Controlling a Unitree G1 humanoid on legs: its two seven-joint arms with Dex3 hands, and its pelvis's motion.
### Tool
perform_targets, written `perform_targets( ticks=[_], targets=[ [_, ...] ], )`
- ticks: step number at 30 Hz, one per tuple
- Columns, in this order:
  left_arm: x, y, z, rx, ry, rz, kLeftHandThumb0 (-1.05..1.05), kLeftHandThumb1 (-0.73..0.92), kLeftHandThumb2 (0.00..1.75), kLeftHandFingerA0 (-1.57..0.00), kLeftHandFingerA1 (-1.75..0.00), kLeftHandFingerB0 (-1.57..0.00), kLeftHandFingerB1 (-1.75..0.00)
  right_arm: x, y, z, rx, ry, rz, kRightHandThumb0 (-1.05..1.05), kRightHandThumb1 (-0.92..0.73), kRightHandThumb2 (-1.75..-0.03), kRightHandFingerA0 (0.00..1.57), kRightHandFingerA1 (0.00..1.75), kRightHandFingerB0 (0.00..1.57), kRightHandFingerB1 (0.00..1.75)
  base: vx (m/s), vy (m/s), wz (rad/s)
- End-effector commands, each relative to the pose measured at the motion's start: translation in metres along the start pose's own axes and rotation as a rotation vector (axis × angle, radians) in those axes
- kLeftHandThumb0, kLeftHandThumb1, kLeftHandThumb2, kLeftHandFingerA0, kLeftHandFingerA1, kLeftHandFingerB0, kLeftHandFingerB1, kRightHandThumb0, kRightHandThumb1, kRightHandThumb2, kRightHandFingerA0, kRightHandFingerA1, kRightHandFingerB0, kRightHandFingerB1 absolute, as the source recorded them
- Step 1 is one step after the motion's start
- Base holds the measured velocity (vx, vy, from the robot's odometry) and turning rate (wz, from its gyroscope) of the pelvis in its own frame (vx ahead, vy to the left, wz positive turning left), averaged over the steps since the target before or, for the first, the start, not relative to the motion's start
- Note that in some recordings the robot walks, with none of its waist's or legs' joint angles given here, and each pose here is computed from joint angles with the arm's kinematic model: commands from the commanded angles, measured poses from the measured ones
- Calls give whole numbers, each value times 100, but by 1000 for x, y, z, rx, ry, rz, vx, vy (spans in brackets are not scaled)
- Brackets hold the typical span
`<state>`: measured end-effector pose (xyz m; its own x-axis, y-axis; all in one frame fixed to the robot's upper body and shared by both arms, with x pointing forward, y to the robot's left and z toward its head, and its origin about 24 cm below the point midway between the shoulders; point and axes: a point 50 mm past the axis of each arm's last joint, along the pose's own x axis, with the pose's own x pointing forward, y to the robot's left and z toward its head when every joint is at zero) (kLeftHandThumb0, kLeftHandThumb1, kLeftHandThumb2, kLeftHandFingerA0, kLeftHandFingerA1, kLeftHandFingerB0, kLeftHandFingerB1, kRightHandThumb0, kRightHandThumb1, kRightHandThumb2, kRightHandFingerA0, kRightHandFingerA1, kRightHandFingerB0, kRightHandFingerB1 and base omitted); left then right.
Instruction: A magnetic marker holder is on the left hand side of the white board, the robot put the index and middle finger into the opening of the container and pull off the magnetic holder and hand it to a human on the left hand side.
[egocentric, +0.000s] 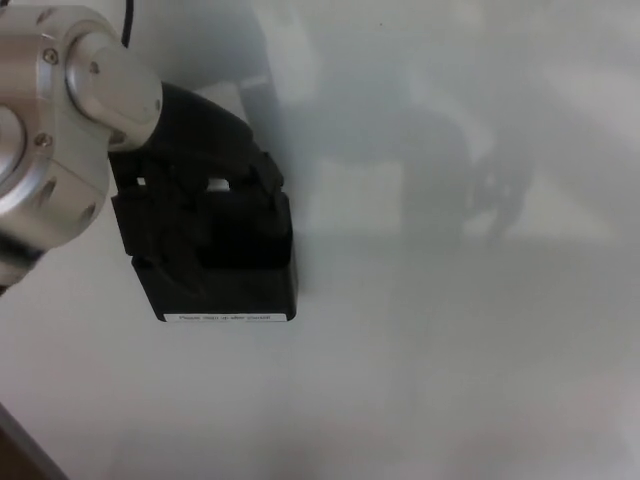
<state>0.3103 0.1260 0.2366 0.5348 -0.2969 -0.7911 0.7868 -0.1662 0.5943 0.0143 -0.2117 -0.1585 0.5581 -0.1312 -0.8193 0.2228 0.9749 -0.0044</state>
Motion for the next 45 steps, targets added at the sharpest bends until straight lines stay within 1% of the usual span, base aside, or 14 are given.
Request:
perform_targets(
  ticks=[1, 3, 13, 17, 18, 23, 24, 29, 30, 31, 32, 34, 39, 45],
  targets=[
    [14, -15, -8, -96, 20, -52, -47, 61, 58, 0, -24, 0, -20, 22, 40, 53, -21, -261, 177, -52, -71, -62, 80, 53, 36, 32, 0, 0, 0],
    [18, -21, -11, -107, 17, -42, -56, 40, 77, 0, -21, 0, -18, 22, 40, 54, -13, -259, 179, -53, -70, -62, 79, 53, 35, 32, 0, 0, 0],
    [23, -37, -21, -129, 50, -34, -64, 45, 80, 0, -18, 0, -13, 23, 39, 55, -35, -261, 181, -56, -69, -62, 79, 52, 35, 32, 0, 0, 0],
    [22, -38, -23, -131, 47, -23, -59, 46, 85, 0, -36, 0, -22, 23, 39, 55, -27, -262, 186, -56, -68, -62, 79, 53, 34, 32, 0, 0, 0],
    [22, -37, -23, -128, 51, -22, -55, 62, 65, -4, -33, -2, -13, 23, 39, 55, -22, -263, 187, -55, -71, -61, 81, 54, 36, 32, 0, 0, 0],
    [20, -36, -23, -126, 55, -15, -58, 44, 83, 0, -35, 0, -21, 22, 39, 55, -45, -263, 180, -55, -72, -62, 80, 53, 36, 32, 0, 0, 0],
    [19, -35, -23, -126, 58, -13, -51, 61, 64, -4, -34, -1, -13, 23, 39, 55, -46, -261, 181, -55, -70, -62, 78, 52, 34, 31, 0, 0, 0],
    [17, -34, -24, -129, 61, 0, -52, 64, 61, -7, -36, 0, -19, 23, 40, 55, -52, -262, 183, -54, -70, -62, 79, 53, 35, 32, 0, 0, 0],
    [16, -32, -23, -115, 70, 8, -50, 64, 59, -25, -43, 0, -20, 23, 40, 55, -50, -262, 180, -53, -70, -62, 80, 52, 35, 32, 0, 0, 0],
    [15, -32, -23, -111, 72, 10, -50, 64, 59, -25, -43, 0, -20, 23, 40, 55, -50, -262, 179, -53, -70, -62, 80, 52, 35, 32, 0, 0, 0],
    [14, -31, -22, -97, 74, 18, -54, 51, 83, -33, -57, 0, -18, 22, 40, 55, -65, -264, 176, -55, -70, -62, 80, 51, 35, 32, 0, 0, 0],
    [13, -30, -22, -90, 71, 20, -49, 64, 59, -41, -48, 0, -18, 22, 40, 55, -72, -267, 175, -55, -70, -62, 79, 52, 35, 32, 0, 0, 0],
    [9, -25, -23, -107, 54, 22, -53, 47, 76, -29, -53, 0, -10, 23, 41, 57, -68, -273, 184, -56, -72, -62, 78, 52, 36, 32, 0, 0, 0],
    [12, -32, -25, -138, 52, 7, -57, 51, 76, -45, -59, 0, 0, 18, 38, 47, -58, -250, 189, -56, -72, -61, 79, 52, 36, 33, 0, 0, 0]
  ],
)
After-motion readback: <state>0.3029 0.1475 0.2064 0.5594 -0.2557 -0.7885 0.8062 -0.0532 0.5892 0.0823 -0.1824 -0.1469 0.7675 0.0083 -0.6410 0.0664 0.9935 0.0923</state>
